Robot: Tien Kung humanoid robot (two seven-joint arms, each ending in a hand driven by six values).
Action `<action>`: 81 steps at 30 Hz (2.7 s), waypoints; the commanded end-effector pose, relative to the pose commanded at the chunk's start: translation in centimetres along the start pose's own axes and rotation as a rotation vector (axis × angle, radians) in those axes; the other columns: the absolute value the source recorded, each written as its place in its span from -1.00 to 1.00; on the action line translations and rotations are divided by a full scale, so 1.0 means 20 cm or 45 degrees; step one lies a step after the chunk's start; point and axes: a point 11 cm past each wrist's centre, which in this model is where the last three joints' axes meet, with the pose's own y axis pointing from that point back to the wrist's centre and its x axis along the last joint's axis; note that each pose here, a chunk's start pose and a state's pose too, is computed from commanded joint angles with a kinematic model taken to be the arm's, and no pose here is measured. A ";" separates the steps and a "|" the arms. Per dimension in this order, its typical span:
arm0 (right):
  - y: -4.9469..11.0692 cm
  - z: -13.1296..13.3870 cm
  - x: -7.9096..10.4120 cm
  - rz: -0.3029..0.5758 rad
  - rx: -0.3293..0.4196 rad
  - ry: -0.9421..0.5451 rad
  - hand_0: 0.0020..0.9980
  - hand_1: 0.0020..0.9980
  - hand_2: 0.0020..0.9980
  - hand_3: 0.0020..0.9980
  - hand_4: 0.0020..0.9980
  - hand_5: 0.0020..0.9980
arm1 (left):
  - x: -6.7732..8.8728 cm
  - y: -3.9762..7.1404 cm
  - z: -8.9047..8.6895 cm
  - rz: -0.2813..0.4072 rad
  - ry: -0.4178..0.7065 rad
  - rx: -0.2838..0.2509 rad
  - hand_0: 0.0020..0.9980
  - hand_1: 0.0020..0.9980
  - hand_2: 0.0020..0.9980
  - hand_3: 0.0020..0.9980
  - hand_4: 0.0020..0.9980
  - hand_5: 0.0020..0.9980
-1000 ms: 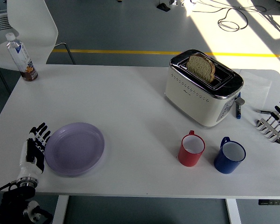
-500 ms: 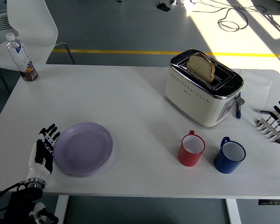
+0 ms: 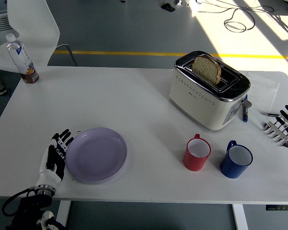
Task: Push plate across desktop,pick up the break from the machine,place the break in the plate
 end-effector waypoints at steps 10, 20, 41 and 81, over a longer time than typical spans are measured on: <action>0.00 0.01 0.00 0.001 -0.006 0.000 0.56 0.47 0.48 0.49 -0.07 0.65 | -0.06 0.00 -0.01 -0.051 0.006 0.008 0.74 0.75 0.82 0.62 0.04 1.00; 0.00 0.01 0.00 -0.001 -0.001 -0.003 0.56 0.47 0.48 0.49 -0.07 0.65 | -0.14 -0.01 -0.05 -0.148 0.024 0.057 0.74 0.74 0.79 0.61 0.04 1.00; -0.01 -0.01 -0.01 -0.003 0.009 -0.009 0.56 0.47 0.48 0.49 -0.07 0.64 | -0.28 -0.03 -0.08 -0.283 0.056 0.115 0.70 0.71 0.76 0.59 0.03 1.00; 0.01 0.01 0.00 0.003 -0.004 -0.005 0.56 0.47 0.47 0.49 -0.07 0.65 | -0.39 -0.06 -0.12 -0.406 0.067 0.169 0.62 0.66 0.73 0.58 0.03 1.00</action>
